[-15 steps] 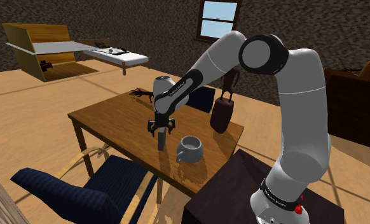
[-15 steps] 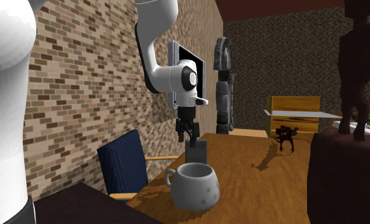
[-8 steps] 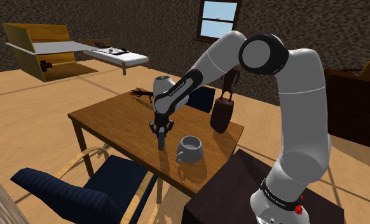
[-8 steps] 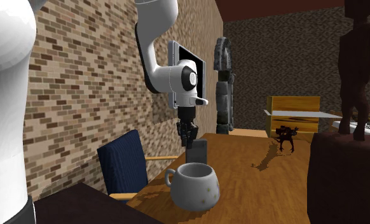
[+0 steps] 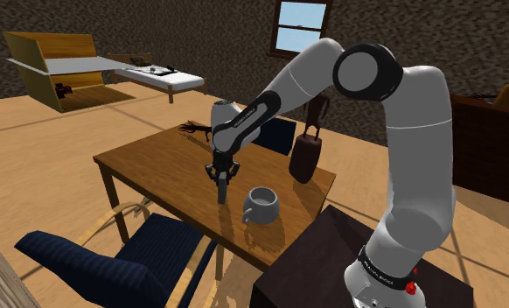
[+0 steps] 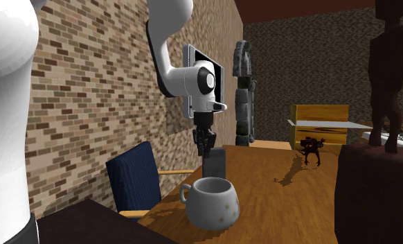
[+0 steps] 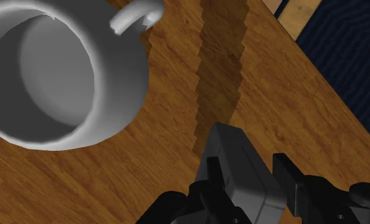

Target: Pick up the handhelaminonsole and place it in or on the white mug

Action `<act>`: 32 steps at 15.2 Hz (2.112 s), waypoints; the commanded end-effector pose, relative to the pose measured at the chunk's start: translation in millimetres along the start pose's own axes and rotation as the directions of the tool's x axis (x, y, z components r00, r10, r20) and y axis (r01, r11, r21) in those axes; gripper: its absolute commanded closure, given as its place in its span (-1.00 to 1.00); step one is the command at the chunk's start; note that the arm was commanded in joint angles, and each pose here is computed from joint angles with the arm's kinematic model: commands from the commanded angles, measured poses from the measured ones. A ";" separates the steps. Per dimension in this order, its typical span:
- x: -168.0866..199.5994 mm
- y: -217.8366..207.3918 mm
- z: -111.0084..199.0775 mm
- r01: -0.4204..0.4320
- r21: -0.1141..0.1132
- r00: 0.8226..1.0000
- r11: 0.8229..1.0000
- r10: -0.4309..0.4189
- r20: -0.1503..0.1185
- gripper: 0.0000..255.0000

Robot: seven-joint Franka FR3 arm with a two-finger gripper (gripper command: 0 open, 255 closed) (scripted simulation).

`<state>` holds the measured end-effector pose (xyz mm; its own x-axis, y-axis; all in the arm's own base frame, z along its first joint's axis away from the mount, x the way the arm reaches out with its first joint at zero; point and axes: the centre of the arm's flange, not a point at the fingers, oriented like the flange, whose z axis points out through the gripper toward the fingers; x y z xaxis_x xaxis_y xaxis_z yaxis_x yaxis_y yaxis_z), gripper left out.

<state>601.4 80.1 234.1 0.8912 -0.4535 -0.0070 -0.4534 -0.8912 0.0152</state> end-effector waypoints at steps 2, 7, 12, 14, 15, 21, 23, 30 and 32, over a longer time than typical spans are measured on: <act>-0.8 -0.7 -16.0 0.000 0.000 1.000 1.000 0.000 0.000 1.00; -1.0 -0.3 -42.4 0.000 0.000 1.000 1.000 0.000 0.000 1.00; -1.2 0.1 -68.8 0.000 0.000 1.000 1.000 0.000 0.000 1.00; -1.2 0.3 -79.3 0.000 0.000 1.000 1.000 0.000 0.000 1.00; -1.3 0.4 -84.6 0.000 0.000 1.000 1.000 0.000 0.000 1.00; -1.5 0.8 -116.3 0.000 0.000 1.000 1.000 0.000 0.000 1.00; -1.6 1.0 -126.8 0.000 0.000 1.000 1.000 0.000 0.000 1.00; -10.1 10.9 -158.2 0.000 0.000 1.000 1.000 0.000 0.000 1.00; -26.7 29.8 -166.2 0.000 0.000 1.000 1.000 0.000 0.000 1.00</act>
<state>575.2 70.7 395.5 0.8912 -0.4536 -0.0072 -0.4535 -0.8911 0.0156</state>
